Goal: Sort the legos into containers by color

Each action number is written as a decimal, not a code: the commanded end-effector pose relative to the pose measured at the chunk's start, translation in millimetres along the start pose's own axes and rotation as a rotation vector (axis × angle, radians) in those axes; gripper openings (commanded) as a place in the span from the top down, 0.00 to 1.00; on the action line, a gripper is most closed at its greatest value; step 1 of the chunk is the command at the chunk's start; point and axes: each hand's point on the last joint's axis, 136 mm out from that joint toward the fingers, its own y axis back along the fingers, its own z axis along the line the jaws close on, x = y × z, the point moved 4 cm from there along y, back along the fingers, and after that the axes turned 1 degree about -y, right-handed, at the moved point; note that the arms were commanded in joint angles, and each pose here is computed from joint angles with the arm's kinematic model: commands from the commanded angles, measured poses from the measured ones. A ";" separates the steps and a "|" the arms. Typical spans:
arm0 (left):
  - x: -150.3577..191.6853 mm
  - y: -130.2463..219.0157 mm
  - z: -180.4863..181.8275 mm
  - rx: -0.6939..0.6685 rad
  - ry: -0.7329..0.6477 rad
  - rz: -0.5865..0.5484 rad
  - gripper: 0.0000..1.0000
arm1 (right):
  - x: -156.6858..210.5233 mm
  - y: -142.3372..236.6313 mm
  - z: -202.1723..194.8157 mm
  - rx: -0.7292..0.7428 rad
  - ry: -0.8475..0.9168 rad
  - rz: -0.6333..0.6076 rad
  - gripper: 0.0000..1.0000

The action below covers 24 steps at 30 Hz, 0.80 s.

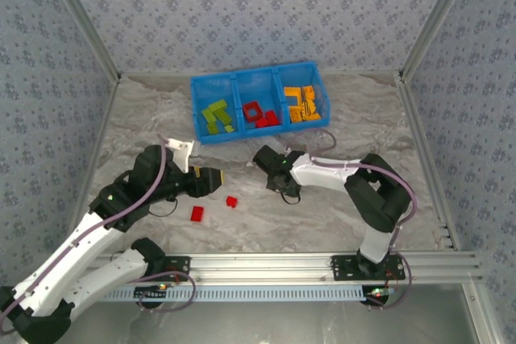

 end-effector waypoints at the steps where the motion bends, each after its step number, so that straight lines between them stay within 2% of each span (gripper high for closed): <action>1: 3.7 5.1 1.2 0.000 0.019 -0.001 0.37 | -1.1 -5.2 3.0 0.004 -0.001 0.006 0.62; 6: -2.3 3.8 1.4 -0.016 0.030 -0.022 0.37 | -19.6 15.3 10.3 0.004 0.081 -0.087 0.71; 10: -18.3 -7.1 3.5 -0.074 0.066 -0.045 0.37 | -70.5 50.9 32.9 -0.005 0.213 -0.212 0.72; 13: -35.7 -20.1 2.9 -0.107 0.100 -0.079 0.37 | -111.9 60.5 48.3 0.017 0.285 -0.260 0.72; 16: -53.9 -33.0 -1.2 -0.108 0.120 -0.127 0.38 | -150.1 59.1 64.1 0.032 0.337 -0.293 0.72; 20: -76.6 -45.9 -5.5 -0.110 0.130 -0.202 0.38 | -191.5 39.3 84.6 0.063 0.390 -0.319 0.72; 24: -87.5 -59.2 -8.0 -0.118 0.117 -0.208 0.38 | -218.4 21.0 102.9 0.075 0.409 -0.340 0.71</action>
